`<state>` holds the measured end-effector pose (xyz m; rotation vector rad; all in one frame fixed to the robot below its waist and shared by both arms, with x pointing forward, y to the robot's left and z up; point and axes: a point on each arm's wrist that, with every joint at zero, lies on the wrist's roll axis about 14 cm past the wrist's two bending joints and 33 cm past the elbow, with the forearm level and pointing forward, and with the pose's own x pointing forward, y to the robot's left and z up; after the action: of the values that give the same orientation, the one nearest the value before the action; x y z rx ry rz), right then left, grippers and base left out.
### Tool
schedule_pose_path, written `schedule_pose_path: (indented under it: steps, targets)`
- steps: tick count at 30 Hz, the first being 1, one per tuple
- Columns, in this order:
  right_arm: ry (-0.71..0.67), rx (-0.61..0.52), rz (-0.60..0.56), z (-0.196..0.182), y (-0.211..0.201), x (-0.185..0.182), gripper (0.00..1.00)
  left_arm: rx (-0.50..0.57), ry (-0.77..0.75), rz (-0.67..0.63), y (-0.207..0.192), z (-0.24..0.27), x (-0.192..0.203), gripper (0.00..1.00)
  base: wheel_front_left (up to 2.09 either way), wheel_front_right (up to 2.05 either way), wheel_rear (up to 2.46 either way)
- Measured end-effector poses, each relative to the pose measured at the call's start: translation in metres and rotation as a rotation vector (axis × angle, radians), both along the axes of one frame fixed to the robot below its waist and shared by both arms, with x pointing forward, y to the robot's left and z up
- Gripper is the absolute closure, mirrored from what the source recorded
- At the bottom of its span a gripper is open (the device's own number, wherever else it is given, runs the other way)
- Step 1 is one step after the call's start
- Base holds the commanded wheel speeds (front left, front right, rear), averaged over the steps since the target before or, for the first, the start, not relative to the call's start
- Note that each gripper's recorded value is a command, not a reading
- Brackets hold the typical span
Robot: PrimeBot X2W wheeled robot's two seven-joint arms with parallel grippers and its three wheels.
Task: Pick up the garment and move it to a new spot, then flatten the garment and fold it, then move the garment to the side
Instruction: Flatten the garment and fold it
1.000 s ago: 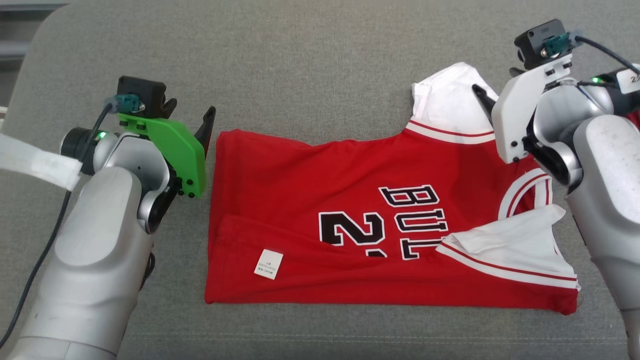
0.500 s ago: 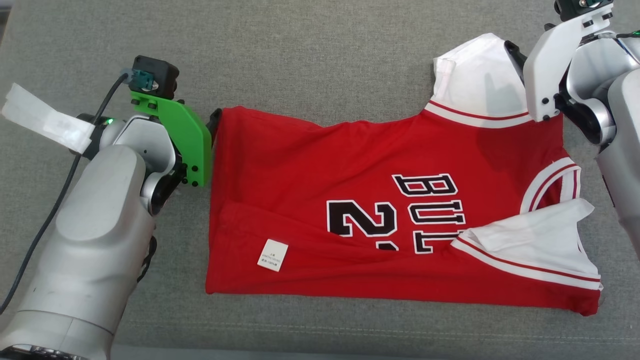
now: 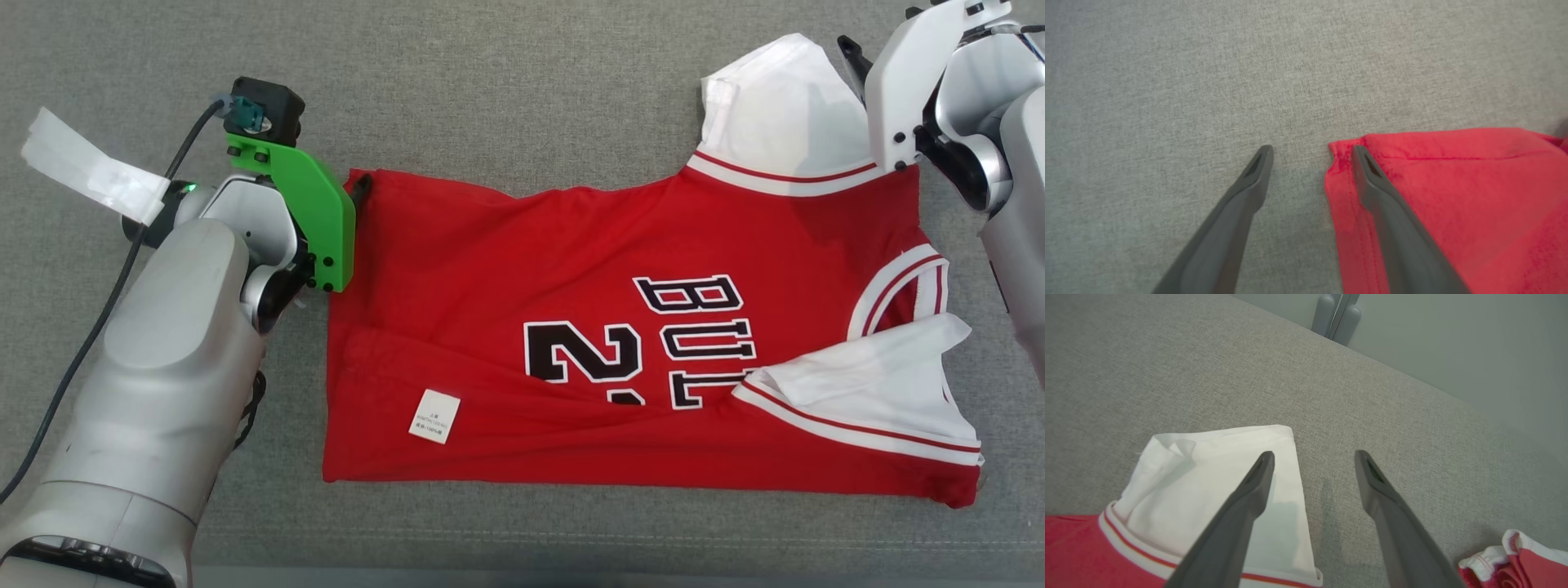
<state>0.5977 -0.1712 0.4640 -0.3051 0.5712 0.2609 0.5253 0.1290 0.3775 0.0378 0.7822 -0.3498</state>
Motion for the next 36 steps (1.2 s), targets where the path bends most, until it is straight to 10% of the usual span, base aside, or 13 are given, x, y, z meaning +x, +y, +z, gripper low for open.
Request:
schedule_pose_path:
  steps: [4,10,36]
  targets:
    - [0.013,-0.005,-0.002,-0.007,-0.001,0.001,0.0,0.011,0.029,-0.003,0.0,-0.007,0.0,0.0,0.0,0.0,0.0]
    - [0.015,-0.017,-0.01,-0.008,-0.006,0.009,0.0,0.022,0.077,-0.026,-0.007,-0.015,-0.005,0.98,0.0,0.0,0.0]
    - [0.161,-0.021,-0.031,-0.064,0.013,0.033,0.0,-0.017,0.094,-0.052,-0.021,-0.023,-0.013,1.0,0.0,0.0,0.0]
